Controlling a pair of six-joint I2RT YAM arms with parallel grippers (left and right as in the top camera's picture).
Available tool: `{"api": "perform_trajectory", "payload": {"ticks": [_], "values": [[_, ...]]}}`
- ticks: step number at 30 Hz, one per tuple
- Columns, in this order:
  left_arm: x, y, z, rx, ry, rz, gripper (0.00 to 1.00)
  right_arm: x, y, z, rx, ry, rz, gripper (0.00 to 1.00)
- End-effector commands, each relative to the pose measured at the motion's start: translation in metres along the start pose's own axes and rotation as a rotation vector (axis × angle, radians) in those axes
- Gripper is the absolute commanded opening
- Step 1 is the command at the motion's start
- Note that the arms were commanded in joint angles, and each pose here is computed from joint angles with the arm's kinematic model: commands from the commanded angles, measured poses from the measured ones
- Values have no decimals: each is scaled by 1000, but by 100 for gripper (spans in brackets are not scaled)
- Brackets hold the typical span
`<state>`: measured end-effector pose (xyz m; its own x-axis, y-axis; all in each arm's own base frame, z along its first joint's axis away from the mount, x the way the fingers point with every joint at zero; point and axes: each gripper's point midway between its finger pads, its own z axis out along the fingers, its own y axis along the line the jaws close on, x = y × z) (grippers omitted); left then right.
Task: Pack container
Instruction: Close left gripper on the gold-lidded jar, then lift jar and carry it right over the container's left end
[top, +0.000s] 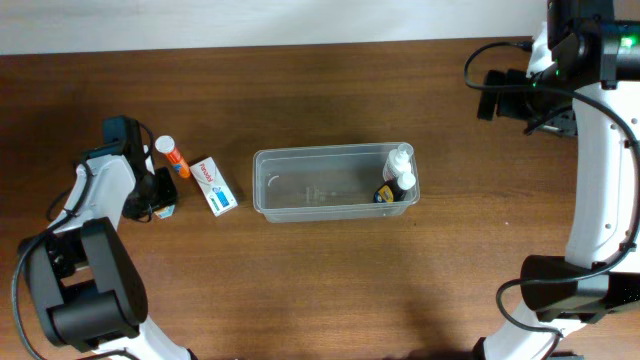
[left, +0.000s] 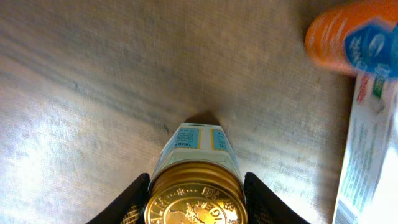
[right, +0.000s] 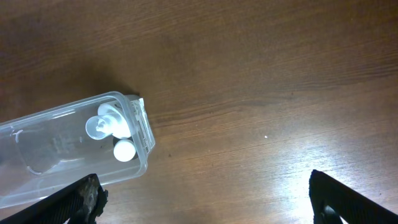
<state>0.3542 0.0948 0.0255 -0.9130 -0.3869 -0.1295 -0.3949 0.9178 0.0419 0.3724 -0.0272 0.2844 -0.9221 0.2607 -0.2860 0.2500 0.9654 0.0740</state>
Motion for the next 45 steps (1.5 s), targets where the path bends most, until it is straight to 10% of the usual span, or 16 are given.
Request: {"api": "perform_trajectory", "payload": {"ticks": [1, 27, 45], "values": [[9, 1, 0, 11, 47, 7, 23, -1, 0, -1, -4, -2, 9, 98], [11, 1, -144, 44, -124, 19, 20, -1, 0, -1, -5, -2, 9, 98], [55, -143, -230, 241, -362, 379, 19, -1, 0, -1, -5, -1, 9, 98]]}}
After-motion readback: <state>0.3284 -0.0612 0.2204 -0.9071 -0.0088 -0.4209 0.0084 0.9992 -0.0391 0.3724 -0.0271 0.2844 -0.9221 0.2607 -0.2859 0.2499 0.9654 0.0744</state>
